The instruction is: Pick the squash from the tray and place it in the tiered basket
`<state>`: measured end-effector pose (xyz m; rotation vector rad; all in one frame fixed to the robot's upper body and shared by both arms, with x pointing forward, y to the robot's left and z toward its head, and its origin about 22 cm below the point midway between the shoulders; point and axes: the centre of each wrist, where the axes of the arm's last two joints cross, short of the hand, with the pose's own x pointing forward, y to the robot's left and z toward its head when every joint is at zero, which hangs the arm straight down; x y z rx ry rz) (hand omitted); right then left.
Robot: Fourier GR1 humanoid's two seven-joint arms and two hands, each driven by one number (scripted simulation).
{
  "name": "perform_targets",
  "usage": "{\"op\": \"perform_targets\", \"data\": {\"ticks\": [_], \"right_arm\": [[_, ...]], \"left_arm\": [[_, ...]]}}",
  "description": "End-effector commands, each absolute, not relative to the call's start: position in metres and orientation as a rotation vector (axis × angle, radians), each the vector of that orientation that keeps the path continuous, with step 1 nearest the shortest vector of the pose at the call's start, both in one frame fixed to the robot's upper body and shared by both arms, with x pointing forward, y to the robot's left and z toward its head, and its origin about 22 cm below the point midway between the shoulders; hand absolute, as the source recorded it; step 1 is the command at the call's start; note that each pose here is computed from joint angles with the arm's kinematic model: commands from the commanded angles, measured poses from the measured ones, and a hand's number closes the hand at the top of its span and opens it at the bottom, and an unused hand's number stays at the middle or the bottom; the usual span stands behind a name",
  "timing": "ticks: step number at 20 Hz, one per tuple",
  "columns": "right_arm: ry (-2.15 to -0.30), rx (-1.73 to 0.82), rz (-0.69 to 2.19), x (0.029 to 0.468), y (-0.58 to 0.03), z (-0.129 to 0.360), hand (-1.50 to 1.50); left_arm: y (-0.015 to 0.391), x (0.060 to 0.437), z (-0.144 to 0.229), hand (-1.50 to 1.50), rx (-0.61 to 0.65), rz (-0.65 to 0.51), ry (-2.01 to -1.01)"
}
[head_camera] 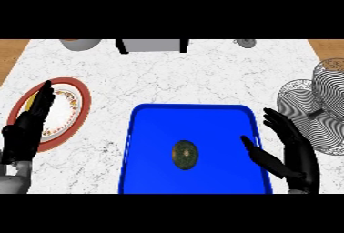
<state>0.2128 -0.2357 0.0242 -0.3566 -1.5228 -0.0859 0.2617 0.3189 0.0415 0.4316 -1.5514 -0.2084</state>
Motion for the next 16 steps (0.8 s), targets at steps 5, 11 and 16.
{"op": "perform_targets", "data": {"ticks": [5, 11, 16], "right_arm": [[-1.442, -0.452, 0.196, 0.18, -0.212, 0.077, -1.5], [-1.231, -0.513, 0.622, 0.187, -0.214, 0.104, -1.5], [-1.145, -0.531, 0.678, 0.21, -0.173, 0.158, -1.5]], "left_arm": [[0.3, 0.275, 0.041, 0.0, 0.433, -0.223, -1.523], [0.294, 0.271, 0.029, 0.0, 0.414, -0.239, -1.542], [0.292, 0.279, 0.041, 0.0, 0.416, -0.265, -1.534]]}}
